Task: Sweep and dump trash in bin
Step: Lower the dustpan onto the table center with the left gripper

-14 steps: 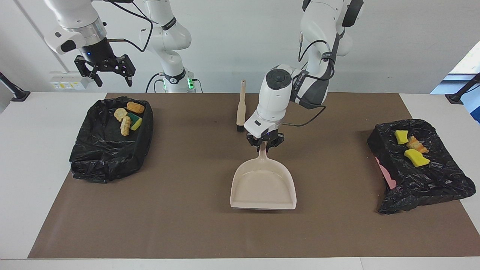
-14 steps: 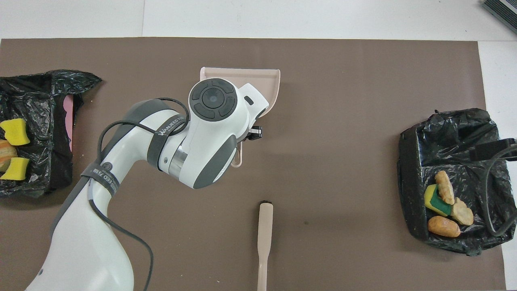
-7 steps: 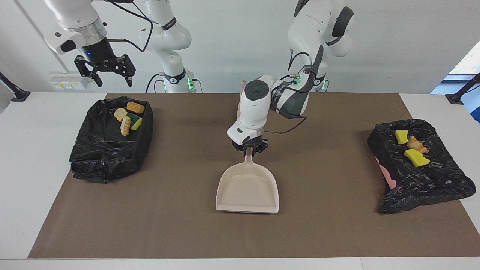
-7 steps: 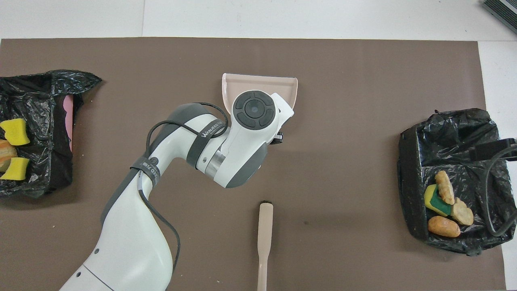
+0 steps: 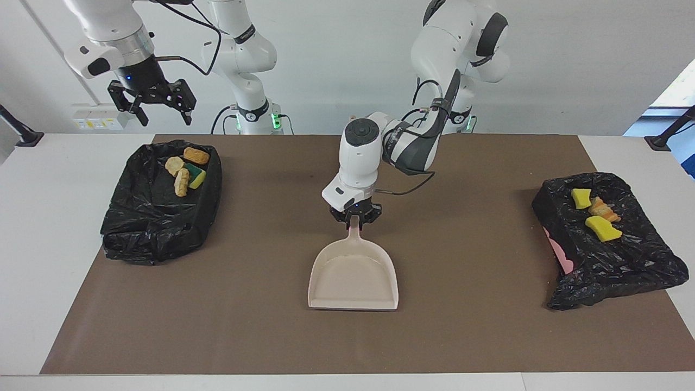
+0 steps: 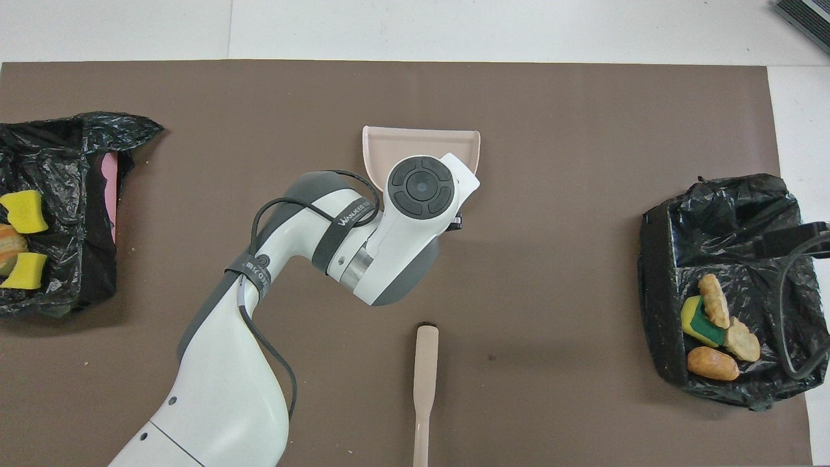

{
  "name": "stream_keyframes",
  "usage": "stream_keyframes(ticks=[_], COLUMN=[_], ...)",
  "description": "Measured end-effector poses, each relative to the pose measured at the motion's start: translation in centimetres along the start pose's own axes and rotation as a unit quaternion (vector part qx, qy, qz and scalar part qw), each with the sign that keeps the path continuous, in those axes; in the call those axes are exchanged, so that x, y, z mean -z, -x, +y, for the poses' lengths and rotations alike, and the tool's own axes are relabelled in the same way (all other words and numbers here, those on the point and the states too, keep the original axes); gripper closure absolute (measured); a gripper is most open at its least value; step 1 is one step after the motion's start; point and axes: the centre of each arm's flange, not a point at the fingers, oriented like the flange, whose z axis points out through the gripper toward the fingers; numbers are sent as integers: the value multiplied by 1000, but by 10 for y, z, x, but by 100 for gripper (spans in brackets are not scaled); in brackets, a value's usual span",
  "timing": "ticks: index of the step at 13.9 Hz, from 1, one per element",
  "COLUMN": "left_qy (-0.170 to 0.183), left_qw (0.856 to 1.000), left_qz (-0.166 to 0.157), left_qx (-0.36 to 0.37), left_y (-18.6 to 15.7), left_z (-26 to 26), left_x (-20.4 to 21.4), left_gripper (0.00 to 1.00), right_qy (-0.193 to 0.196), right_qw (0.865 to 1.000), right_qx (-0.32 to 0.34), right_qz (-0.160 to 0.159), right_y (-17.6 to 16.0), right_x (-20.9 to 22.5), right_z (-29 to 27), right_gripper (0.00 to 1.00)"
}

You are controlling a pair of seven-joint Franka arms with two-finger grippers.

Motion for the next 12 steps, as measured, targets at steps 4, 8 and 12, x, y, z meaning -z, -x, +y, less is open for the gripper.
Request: stream_keyframes(ticks=[4,8,12], left_qy=[1,7,-10], left_qw=[1000,999,998], left_qz=[6,32,25], left_qx=[8,33,60], left_y=[-4,-17,-20], left_z=[-4,-36,-115], left_x=[4,48,98], left_gripper=[23,0,0], right_qy=[0,0,0], right_qw=[1000,1000,1000], right_qx=[0,0,0], right_qz=[0,0,0], right_y=[0,0,0], right_x=[0,0,0], right_z=[0,0,0], right_gripper=[0,0,0])
